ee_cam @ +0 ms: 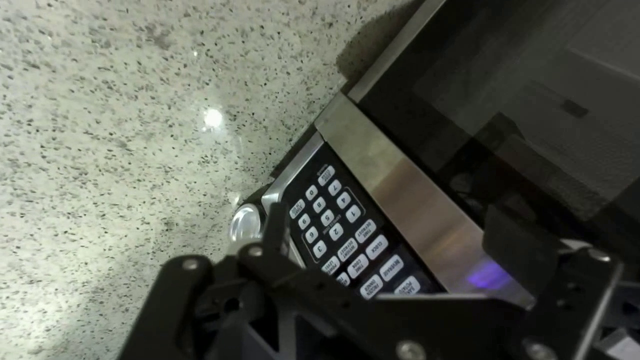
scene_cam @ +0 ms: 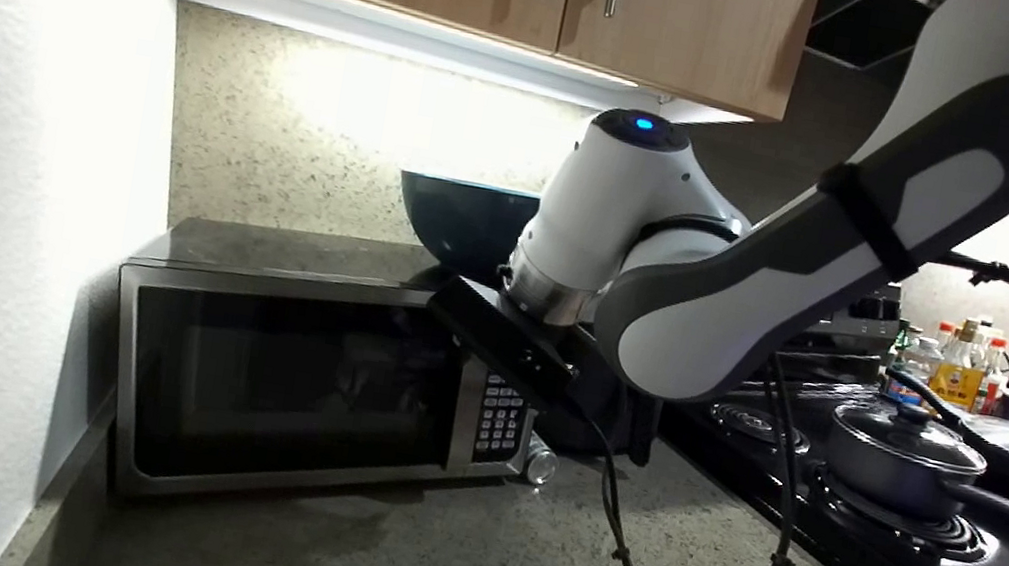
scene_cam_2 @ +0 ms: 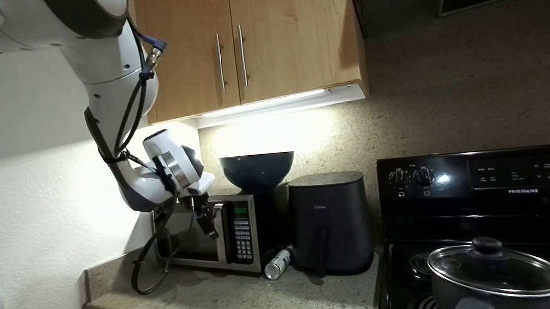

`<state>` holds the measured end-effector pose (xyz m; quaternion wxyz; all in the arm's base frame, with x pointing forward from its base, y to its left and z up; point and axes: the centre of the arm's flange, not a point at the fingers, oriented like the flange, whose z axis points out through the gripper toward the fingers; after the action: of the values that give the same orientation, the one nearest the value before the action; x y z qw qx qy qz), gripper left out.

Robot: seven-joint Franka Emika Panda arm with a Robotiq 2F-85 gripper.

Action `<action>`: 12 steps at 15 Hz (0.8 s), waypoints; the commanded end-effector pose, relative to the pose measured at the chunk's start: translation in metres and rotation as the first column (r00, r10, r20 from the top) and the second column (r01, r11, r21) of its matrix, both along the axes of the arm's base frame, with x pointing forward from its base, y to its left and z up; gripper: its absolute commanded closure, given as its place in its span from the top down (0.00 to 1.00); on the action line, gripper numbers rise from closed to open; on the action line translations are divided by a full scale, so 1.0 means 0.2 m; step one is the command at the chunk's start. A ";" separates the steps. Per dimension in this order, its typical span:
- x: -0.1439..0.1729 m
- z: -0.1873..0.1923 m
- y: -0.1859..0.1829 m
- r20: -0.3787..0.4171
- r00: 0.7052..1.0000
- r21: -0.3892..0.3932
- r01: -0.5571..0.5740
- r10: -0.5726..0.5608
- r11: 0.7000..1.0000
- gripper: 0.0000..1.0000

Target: Remove the bowl from the microwave and put it on top of the microwave

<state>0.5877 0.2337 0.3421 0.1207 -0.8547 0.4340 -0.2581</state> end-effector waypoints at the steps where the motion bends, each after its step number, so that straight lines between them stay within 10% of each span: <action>1: 0.06 0.01 -0.03 0.041 0.996 0.012 0.074 -0.075 0.997 1.00; 12: 0.00 -0.01 0.01 0.002 1.000 0.012 0.029 -0.029 1.000 1.00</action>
<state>0.5873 0.2365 0.3410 0.1224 -0.8474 0.4475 -0.2583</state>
